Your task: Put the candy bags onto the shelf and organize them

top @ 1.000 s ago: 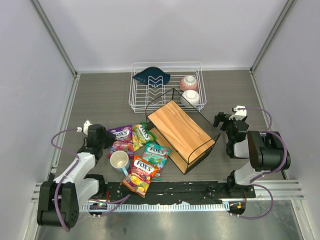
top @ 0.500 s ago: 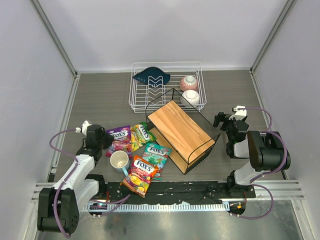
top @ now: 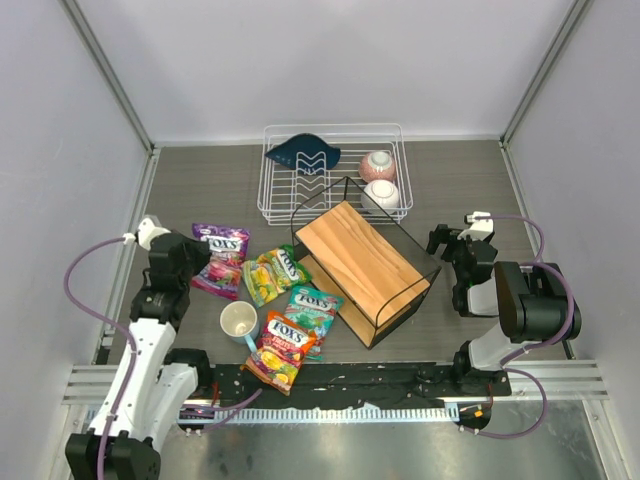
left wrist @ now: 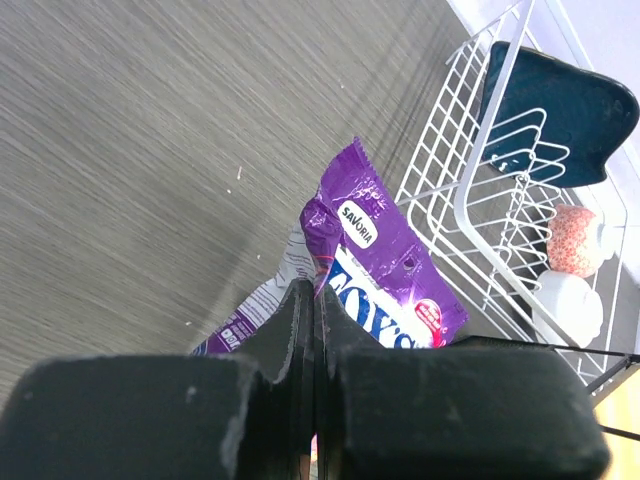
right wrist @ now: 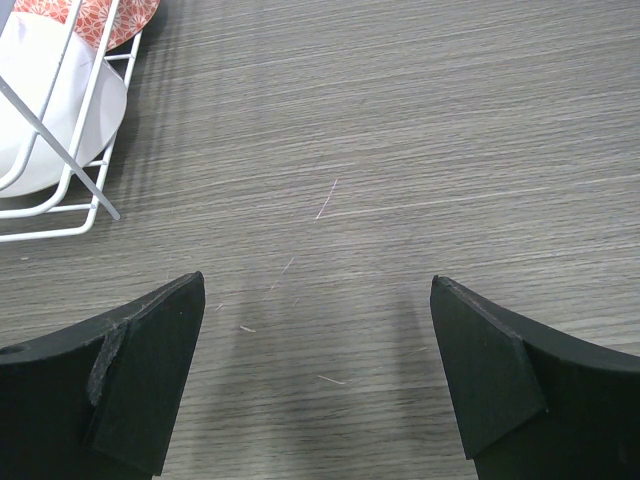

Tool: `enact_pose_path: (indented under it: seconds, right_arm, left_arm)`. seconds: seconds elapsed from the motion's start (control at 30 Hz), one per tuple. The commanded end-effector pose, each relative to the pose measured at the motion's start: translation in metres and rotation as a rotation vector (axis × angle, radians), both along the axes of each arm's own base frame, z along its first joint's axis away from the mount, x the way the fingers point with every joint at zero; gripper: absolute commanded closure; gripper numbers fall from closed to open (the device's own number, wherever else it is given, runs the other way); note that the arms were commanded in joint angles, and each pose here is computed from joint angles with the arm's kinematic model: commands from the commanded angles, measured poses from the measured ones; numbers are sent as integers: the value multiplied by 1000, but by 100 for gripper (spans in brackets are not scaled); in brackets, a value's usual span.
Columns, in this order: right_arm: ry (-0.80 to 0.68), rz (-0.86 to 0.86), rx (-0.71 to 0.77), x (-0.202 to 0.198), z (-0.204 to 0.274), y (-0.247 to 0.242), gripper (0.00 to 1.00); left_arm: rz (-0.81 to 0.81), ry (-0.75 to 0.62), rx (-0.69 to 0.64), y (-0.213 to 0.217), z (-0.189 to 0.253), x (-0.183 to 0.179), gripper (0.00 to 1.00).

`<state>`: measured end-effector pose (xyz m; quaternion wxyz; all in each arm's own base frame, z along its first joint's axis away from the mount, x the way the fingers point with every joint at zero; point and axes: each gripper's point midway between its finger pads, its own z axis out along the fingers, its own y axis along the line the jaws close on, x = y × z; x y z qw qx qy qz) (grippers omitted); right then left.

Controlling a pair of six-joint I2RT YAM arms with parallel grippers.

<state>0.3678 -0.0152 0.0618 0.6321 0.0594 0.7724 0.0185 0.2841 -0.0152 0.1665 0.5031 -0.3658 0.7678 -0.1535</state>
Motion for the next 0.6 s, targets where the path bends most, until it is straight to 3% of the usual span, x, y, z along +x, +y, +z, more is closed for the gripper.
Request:
enact_pose_path:
  seconds: [0.0,0.57]
  right_arm:
    - [-82,5,-25,10,25,0,0]
    - [-82,6,-25,10,25,0,0]
  left_arm:
    - [15,-36,77,11,32,-4,100]
    - [-272,-154,70,-34,97,1,100]
